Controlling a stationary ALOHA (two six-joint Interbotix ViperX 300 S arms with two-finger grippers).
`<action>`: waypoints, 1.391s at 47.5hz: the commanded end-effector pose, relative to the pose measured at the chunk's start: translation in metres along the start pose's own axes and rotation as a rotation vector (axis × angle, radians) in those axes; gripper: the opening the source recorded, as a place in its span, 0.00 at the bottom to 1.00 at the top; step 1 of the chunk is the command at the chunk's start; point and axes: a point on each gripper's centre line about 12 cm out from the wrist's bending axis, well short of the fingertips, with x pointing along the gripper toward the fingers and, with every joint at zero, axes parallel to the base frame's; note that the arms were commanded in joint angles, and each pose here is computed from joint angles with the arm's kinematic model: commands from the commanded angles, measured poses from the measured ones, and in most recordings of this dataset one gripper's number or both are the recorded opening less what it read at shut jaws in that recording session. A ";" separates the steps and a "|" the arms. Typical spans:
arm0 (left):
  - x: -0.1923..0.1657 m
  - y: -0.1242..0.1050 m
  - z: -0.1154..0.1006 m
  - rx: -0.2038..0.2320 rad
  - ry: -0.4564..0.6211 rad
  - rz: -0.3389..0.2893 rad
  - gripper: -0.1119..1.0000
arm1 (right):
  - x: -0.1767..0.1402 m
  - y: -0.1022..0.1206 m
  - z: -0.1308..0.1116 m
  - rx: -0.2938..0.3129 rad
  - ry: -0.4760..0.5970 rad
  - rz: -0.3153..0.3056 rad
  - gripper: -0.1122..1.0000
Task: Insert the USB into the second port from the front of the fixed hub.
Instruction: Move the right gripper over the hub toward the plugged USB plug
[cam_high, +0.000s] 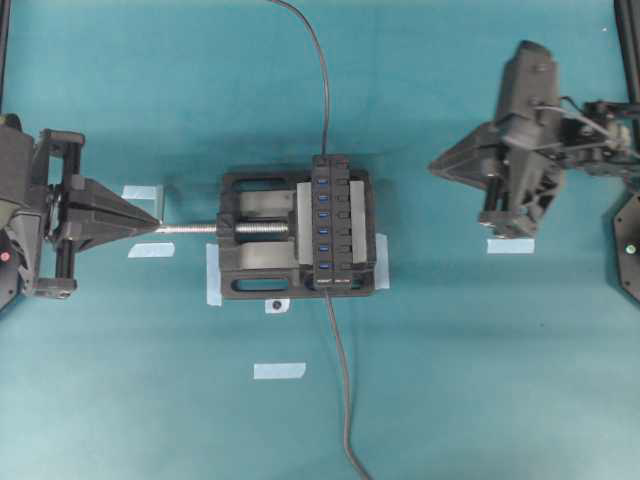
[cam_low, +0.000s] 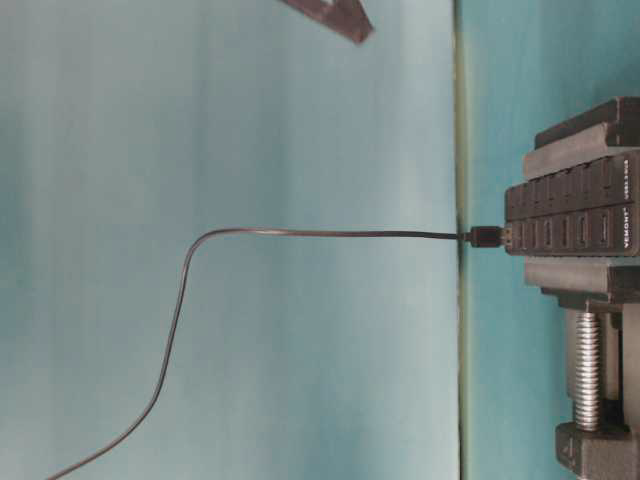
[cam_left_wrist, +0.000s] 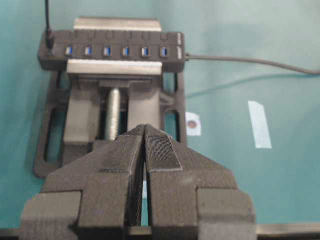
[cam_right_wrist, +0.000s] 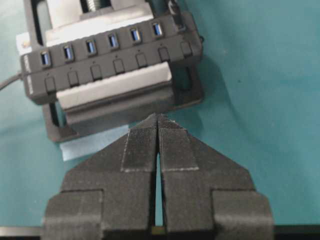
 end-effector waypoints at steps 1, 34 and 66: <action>0.000 0.000 0.010 -0.001 -0.026 0.002 0.10 | 0.003 0.001 0.015 -0.019 -0.023 0.000 0.09; 0.000 0.002 0.001 -0.023 0.033 0.009 0.10 | 0.056 -0.006 0.030 -0.082 0.072 -0.024 0.09; 0.000 0.002 -0.001 -0.022 0.038 0.009 0.10 | 0.090 -0.010 0.040 -0.137 0.111 -0.033 0.09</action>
